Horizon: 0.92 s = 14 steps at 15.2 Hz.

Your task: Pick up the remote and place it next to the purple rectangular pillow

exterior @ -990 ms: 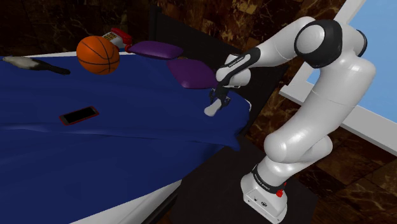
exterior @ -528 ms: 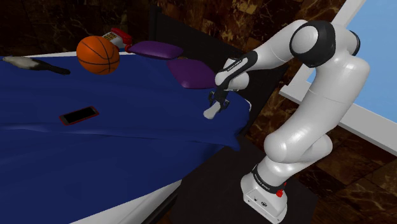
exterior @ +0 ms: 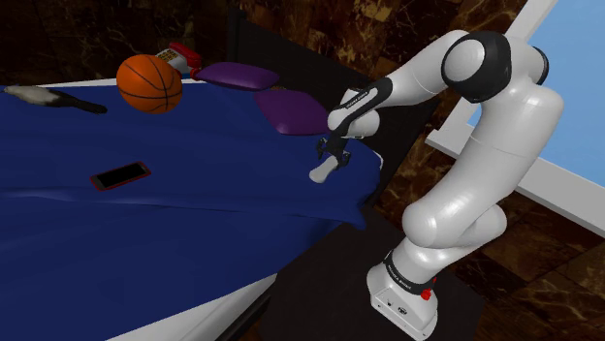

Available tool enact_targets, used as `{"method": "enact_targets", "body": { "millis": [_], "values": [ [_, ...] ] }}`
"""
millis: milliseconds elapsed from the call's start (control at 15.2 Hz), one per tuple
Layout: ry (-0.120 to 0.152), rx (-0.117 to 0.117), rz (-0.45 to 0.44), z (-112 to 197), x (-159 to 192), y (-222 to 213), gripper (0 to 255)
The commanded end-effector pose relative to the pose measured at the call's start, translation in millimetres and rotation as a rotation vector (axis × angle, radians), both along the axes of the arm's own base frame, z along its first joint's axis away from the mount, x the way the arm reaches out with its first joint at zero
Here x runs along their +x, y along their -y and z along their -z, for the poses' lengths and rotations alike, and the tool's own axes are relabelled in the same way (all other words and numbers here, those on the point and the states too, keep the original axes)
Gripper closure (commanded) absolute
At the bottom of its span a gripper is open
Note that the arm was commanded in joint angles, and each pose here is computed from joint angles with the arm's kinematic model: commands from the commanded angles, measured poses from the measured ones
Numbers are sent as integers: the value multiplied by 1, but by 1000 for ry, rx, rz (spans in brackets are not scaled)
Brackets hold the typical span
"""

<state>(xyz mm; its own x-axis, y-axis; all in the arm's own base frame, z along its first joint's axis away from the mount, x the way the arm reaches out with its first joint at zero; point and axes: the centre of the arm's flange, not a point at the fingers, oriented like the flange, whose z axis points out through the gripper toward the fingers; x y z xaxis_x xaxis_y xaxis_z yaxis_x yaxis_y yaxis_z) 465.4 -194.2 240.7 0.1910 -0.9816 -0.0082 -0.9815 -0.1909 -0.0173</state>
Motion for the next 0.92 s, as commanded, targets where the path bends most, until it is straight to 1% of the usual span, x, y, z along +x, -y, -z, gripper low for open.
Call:
{"method": "enact_targets", "body": {
  "millis": [0,66,330,858],
  "values": [
    [0,0,0,0,0,0,0],
    [0,0,0,0,0,0,0],
    [0,0,0,-50,-1,1,0],
    [0,0,0,-50,-1,1,0]
  ]
}}
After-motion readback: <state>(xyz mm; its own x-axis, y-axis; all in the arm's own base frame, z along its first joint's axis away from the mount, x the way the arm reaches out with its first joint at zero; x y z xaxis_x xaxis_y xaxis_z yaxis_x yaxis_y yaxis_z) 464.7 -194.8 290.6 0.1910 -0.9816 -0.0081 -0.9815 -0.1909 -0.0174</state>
